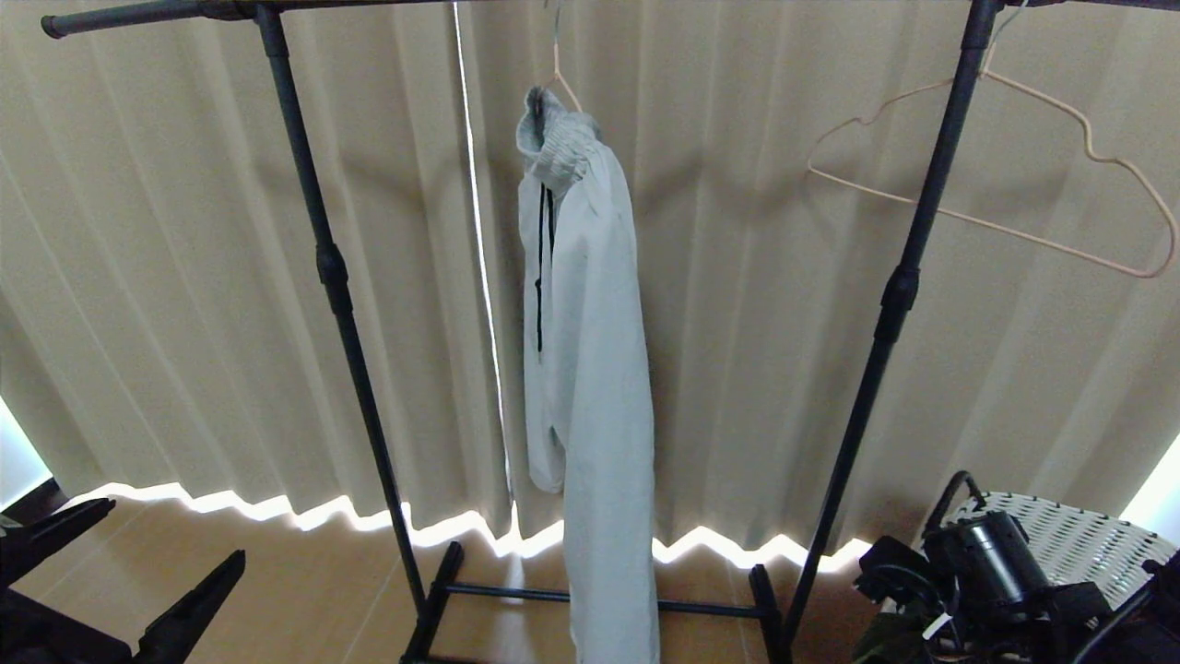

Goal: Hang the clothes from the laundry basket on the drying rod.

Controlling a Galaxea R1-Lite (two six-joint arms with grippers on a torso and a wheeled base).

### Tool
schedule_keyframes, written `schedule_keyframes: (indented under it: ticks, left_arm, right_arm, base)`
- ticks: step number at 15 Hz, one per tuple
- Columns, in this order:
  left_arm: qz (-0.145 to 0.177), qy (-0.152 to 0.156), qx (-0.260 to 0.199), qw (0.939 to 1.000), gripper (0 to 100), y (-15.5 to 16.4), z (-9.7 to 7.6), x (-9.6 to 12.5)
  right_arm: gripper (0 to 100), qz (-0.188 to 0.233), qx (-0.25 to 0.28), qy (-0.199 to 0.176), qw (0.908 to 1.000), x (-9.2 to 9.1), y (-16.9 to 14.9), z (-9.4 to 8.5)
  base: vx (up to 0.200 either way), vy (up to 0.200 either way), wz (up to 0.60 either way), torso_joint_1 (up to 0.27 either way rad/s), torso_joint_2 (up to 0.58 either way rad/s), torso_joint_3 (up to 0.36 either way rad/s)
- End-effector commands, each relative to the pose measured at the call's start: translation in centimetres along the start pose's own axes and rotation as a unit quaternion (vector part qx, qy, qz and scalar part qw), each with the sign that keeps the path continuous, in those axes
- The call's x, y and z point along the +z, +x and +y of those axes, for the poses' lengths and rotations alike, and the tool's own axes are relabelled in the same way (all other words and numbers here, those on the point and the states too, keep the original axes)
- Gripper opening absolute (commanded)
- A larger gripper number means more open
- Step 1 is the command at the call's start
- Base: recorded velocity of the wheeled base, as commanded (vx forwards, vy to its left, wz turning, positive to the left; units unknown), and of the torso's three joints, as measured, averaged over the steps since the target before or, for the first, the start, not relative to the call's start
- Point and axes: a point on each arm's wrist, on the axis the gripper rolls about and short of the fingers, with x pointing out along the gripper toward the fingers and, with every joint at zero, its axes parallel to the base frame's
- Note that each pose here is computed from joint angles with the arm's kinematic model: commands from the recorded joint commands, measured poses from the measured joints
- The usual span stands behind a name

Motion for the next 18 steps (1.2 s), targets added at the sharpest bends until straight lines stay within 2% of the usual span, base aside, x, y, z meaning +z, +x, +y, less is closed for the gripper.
schedule_keyframes:
  ticks: [1, 7, 8, 11, 14, 18]
  left_arm:
    - [0.000, 0.000, 0.000, 1.0000, 100, 0.0, 0.0, 0.0]
    - [0.000, 0.000, 0.000, 1.0000, 100, 0.0, 0.0, 0.0]
    - [0.000, 0.000, 0.000, 1.0000, 100, 0.0, 0.0, 0.0]
    - [0.000, 0.000, 0.001, 1.0000, 100, 0.0, 0.0, 0.0]
    - [-0.001, 0.000, 0.000, 1.0000, 100, 0.0, 0.0, 0.0]
    - [0.000, 0.000, 0.000, 1.0000, 100, 0.0, 0.0, 0.0]
  right_arm:
    - [100, 0.002, -0.004, 0.005, 1.0000, 0.4, 0.5, -0.2]
    - [100, 0.021, -0.023, 0.016, 0.9994, 0.3, 1.3, -0.8]
    - [0, 0.021, -0.023, 0.016, 0.9994, 0.3, 1.3, -0.8]
    - [0, 0.010, -0.027, 0.020, 0.9994, 0.5, 1.3, -0.9]
    - [0, -0.035, -0.044, 0.032, 0.9979, 0.8, 0.0, -1.3]
    - [0, -0.105, -0.068, 0.051, 0.9908, 1.8, -3.1, -2.5]
  base:
    - [0.000, 0.000, 0.00, 0.000, 0.00, 0.000]
    - [0.000, 0.000, 0.00, 0.000, 0.00, 0.000]
    - [0.000, 0.000, 0.00, 0.000, 0.00, 0.000]
    - [0.000, 0.000, 0.00, 0.000, 0.00, 0.000]
    - [0.000, 0.000, 0.00, 0.000, 0.00, 0.000]
    - [0.000, 0.000, 0.00, 0.000, 0.00, 0.000]
